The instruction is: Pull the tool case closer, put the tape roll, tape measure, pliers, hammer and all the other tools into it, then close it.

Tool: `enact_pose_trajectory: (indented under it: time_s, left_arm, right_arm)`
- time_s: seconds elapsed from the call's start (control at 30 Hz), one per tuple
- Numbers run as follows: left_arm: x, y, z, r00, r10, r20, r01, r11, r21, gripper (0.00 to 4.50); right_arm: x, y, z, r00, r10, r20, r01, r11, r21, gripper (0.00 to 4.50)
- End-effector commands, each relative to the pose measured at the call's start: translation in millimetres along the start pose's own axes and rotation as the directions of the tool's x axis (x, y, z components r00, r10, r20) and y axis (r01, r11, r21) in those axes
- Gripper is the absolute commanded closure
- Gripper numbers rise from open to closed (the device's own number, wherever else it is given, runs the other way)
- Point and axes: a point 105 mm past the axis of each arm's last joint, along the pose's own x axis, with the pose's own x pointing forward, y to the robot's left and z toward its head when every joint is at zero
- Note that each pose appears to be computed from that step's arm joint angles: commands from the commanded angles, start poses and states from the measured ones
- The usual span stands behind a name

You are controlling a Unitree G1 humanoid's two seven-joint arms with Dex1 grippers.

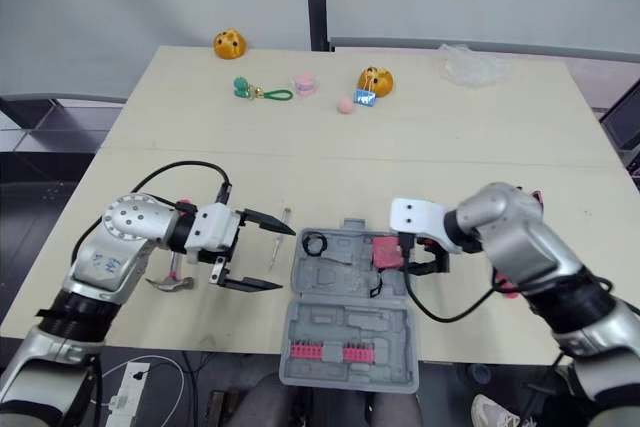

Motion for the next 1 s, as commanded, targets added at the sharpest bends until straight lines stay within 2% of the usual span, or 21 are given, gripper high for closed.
enact_pose_trajectory:
  time_s: [0.03,0.1,0.23,0.4,0.7,0.93,1.0]
  left_arm:
    - [-0.4,0.9,8.7,1.000,0.000,0.014,-0.001,0.999,0.044,0.00]
    - [0.6,1.3,9.3,1.000,0.002,0.018,-0.003,0.999,0.044,0.00]
    - [1.1,2.2,9.8,1.000,0.003,0.020,-0.004,0.999,0.043,0.00]
    - [2.0,2.7,12.8,1.000,-0.002,0.026,0.000,0.999,0.042,0.00]
    - [3.0,7.9,15.6,1.000,0.002,0.031,-0.003,0.999,0.047,0.00]
    - [4.1,11.0,18.8,0.999,0.010,0.045,-0.012,0.999,0.051,0.00]
    - [4.1,11.8,19.3,0.999,0.015,0.047,-0.017,0.998,0.053,0.00]
  right_arm:
    - [-12.1,-8.4,13.2,0.975,-0.101,0.196,0.092,0.994,0.053,0.32]
    - [-9.9,-10.2,11.9,0.923,-0.173,0.343,0.125,0.980,0.157,0.90]
    - [2.4,-0.1,0.8,0.889,-0.210,0.407,0.136,0.970,0.202,2.80]
    - [12.9,3.4,-6.5,0.854,-0.266,0.447,0.166,0.954,0.250,2.80]
    - [32.5,9.4,-24.2,0.859,-0.292,0.421,0.170,0.938,0.303,2.80]
    - [68.8,36.0,-72.1,0.943,-0.253,0.218,0.139,0.892,0.431,2.80]
    - [77.2,44.8,-79.0,0.947,-0.252,0.200,0.129,0.867,0.481,2.80]
